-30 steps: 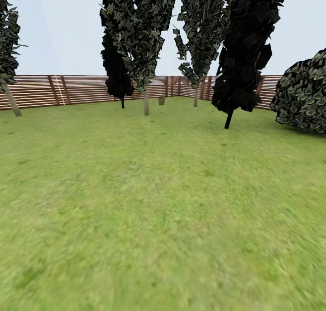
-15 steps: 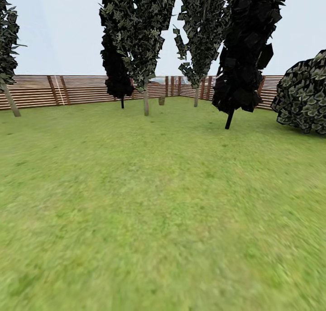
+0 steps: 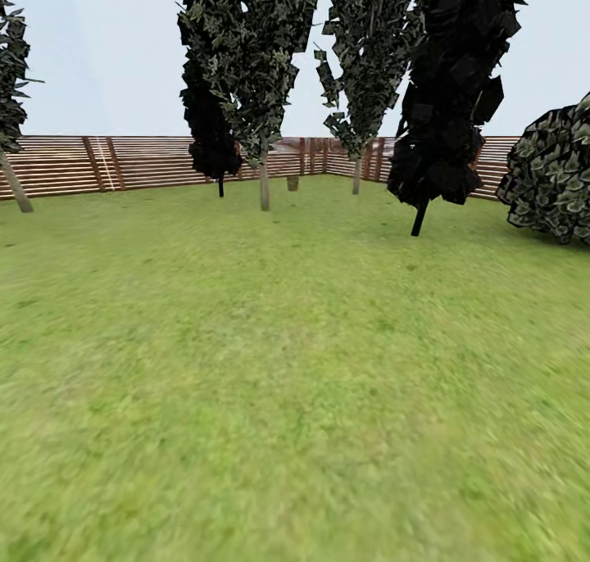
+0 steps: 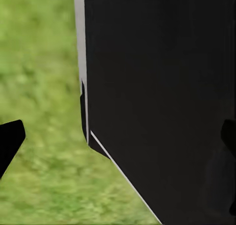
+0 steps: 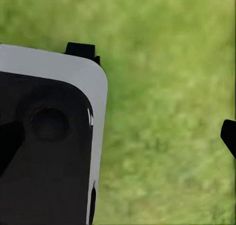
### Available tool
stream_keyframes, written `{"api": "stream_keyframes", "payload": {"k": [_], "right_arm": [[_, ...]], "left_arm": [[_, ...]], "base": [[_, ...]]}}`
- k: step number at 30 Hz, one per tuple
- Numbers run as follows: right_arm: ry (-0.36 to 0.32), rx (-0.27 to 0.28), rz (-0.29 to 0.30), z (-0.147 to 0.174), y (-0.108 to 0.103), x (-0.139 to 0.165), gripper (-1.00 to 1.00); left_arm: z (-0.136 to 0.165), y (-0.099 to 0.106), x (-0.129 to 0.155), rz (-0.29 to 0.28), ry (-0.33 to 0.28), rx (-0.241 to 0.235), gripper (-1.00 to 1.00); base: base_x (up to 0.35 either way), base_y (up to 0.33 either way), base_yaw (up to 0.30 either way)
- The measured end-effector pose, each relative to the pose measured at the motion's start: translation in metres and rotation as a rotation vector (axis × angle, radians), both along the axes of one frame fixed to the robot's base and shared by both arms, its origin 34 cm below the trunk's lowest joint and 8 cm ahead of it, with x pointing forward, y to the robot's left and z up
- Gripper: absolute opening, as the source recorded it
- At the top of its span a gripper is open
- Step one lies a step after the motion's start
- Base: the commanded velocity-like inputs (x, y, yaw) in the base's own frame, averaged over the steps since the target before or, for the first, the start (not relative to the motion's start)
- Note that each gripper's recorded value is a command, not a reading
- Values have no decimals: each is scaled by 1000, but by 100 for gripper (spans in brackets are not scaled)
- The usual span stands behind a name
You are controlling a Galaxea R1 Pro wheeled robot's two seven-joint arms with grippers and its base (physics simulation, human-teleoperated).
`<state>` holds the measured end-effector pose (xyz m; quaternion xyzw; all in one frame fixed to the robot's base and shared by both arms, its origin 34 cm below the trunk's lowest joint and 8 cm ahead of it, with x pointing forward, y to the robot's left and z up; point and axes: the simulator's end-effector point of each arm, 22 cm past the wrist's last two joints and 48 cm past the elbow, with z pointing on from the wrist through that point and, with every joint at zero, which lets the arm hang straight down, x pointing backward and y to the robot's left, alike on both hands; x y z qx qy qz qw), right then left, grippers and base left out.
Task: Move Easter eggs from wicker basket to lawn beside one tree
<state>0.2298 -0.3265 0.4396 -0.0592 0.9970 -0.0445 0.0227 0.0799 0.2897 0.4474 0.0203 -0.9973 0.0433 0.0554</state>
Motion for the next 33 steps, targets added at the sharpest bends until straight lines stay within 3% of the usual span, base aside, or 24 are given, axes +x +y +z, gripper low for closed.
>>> {"api": "stream_keyframes", "payload": {"k": [4,5,8,10,12,13,14,17,18,21,22,24,26,27,30,33], "right_arm": [[-6,1,22,0,2,4,100],[-6,1,15,0,2,4,100],[-13,0,4,1,-3,6,100],[-22,6,39,1,2,12,100],[-27,4,115,0,8,16,100],[-66,-12,144,2,4,32,100],[-106,-23,143,5,1,52,100],[-217,-42,130,22,3,122,100],[-244,-59,120,35,3,155,100],[-339,-81,96,97,9,251,100],[-381,-58,85,121,15,277,100],[-411,33,76,145,32,298,100],[-435,67,79,157,34,307,100],[-460,65,73,164,30,314,100],[-523,-9,16,181,2,330,100],[-549,-59,-21,188,-17,334,100]], "left_arm": [[2,1,-12,12,70,0,100],[4,3,-21,40,119,3,100],[4,3,-7,98,121,4,100],[2,4,37,143,76,-6,100],[6,4,93,172,44,-25,100],[11,-1,137,193,23,-47,100],[15,-3,175,205,-19,-61,100],[26,-8,241,257,-100,-95,100],[35,-8,280,283,-151,-111,100],[59,14,357,331,-261,-113,100],[65,20,373,344,-286,-113,100],[73,27,390,355,-312,-111,100],[75,29,396,358,-322,-110,100],[77,31,399,359,-326,-106,100],[76,37,400,362,-322,-65,100],[71,27,395,359,-301,-32,100]], "base": [[340,102,0],[340,104,0],[340,105,0],[340,108,0],[340,112,0],[340,109,0],[340,106,0],[340,103,0],[340,101,0],[340,95,0],[340,87,0],[340,83,0],[340,78,0],[340,76,0],[340,74,0],[340,74,0]]}}
